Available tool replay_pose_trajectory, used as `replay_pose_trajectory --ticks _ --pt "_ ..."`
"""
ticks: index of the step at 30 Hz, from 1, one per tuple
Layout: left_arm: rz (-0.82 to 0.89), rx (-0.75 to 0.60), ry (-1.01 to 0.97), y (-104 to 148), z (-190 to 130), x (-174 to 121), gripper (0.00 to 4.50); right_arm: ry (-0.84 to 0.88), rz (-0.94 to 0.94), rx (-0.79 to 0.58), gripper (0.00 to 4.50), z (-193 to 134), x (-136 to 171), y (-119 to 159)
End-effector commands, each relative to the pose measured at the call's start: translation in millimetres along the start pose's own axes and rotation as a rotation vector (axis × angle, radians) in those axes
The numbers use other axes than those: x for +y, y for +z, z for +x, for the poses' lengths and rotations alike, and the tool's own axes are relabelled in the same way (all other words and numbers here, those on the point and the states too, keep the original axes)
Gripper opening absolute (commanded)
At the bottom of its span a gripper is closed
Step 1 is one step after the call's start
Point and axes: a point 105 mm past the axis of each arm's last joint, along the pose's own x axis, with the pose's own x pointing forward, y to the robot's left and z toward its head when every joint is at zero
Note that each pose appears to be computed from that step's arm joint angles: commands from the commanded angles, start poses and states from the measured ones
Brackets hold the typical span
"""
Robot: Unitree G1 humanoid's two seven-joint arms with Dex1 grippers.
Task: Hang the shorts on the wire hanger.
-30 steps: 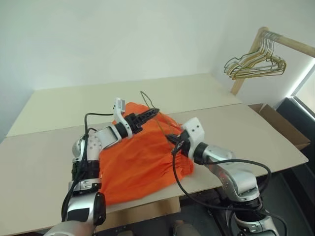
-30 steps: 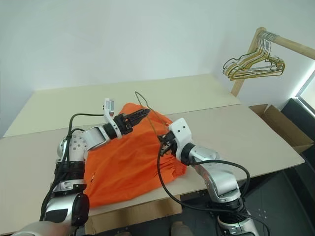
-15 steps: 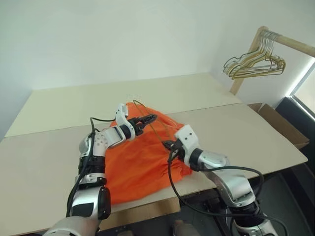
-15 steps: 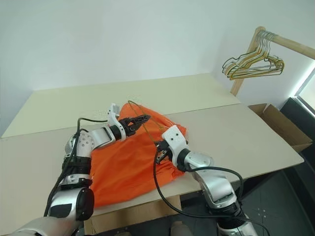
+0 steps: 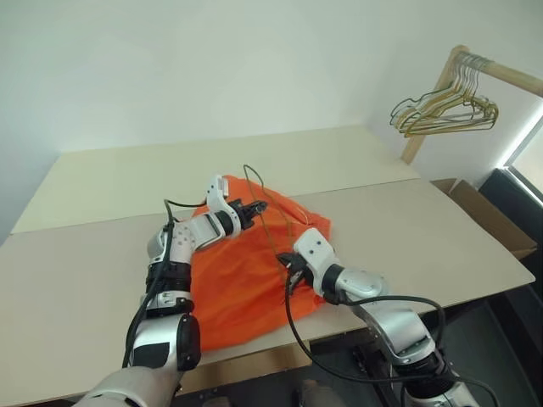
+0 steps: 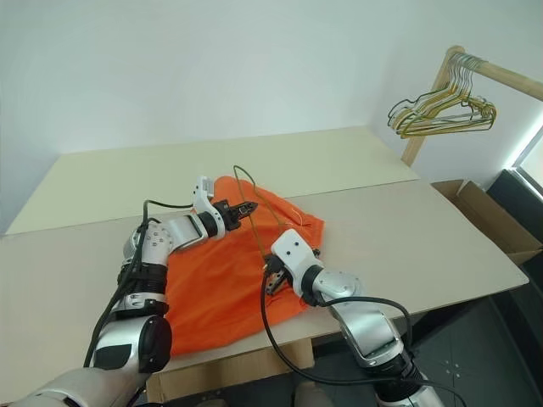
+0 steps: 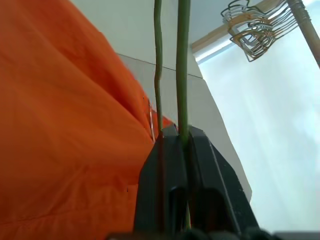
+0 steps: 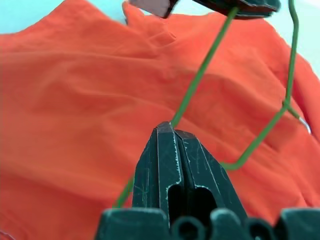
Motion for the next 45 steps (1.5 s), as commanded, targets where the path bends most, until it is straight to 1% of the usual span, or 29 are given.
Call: replay_pose_trajectory --ticks 1,4,5,7,8,12,14,16,17,18,20,22,23,25,27,30,36,40,45 --pt "0.083 -0.068 0.031 22.7 -8.3 0.5 0.02 -0.047 -0.126 -0.11 0.0 -6.6 -5.6 22.4" --pt "0.139 -0.097 0.001 28.6 -11.9 -5.1 0.02 -0.084 -0.208 -0.174 0.0 -9.3 -7.5 30.2" --pt "0.157 -0.135 -0.07 36.4 -17.4 -16.3 0.02 -0.126 -0.269 -0.209 0.0 -11.5 -11.9 36.9" --pt "0.18 -0.186 -0.178 49.0 -28.1 -34.0 0.0 -0.158 -0.285 -0.281 0.45 -17.0 -18.0 50.5" --pt "0.192 -0.212 -0.22 55.5 -33.5 -41.3 0.0 -0.142 -0.284 -0.321 0.65 -21.5 -17.9 57.7" --pt "0.233 -0.299 -0.297 77.1 -49.3 -57.6 0.0 -0.146 -0.253 -0.463 1.91 -39.2 -26.0 84.9" --pt "0.247 -0.341 -0.378 87.3 -60.7 -70.4 0.0 -0.078 -0.13 -0.488 2.62 -46.2 -31.2 91.1" --pt "0.267 -0.373 -0.505 96.7 -77.9 -87.6 0.0 -0.023 0.029 -0.495 3.3 -53.7 -43.1 94.5" --pt "0.303 -0.38 -0.575 99.0 -88.6 -96.9 0.0 0.022 0.121 -0.489 3.61 -58.6 -49.9 93.7" --pt "0.339 -0.378 -0.644 99.4 -98.9 -105.6 0.0 0.06 0.185 -0.482 3.61 -63.9 -55.0 93.2" --pt "0.424 -0.366 -0.776 95.1 -117.8 -119.2 0.0 0.164 0.273 -0.418 3.61 -72.3 -58.6 85.7" --pt "0.502 -0.328 -0.881 88.3 -132.8 -126.1 0.0 0.27 0.289 -0.309 3.61 -79.0 -56.0 72.9" --pt "0.529 -0.314 -0.927 86.0 -138.9 -129.0 0.0 0.329 0.328 -0.26 3.61 -82.2 -55.0 66.7" --pt "0.568 -0.296 -1.012 82.8 -149.5 -135.6 0.0 0.41 0.385 -0.192 3.61 -87.0 -55.1 60.4" --pt "0.586 -0.291 -1.087 82.7 -157.4 -141.9 0.0 0.526 0.439 -0.195 3.61 -92.7 -51.4 66.1" --pt "0.579 -0.297 -1.167 85.0 -164.7 -147.5 0.0 0.654 0.447 -0.211 3.61 -96.4 -44.1 76.3" --pt "0.59 -0.324 -1.212 82.2 -167.5 -151.0 0.0 0.7 0.409 -0.195 3.61 -77.7 -35.1 86.6" --pt "0.569 -0.335 -1.233 79.3 -168.0 -151.2 0.0 0.722 0.427 -0.187 3.61 -61.3 -27.6 90.6" --pt "0.57 -0.356 -1.254 77.5 -169.2 -152.4 0.0 0.768 0.438 -0.191 3.61 -51.3 -16.7 96.6"
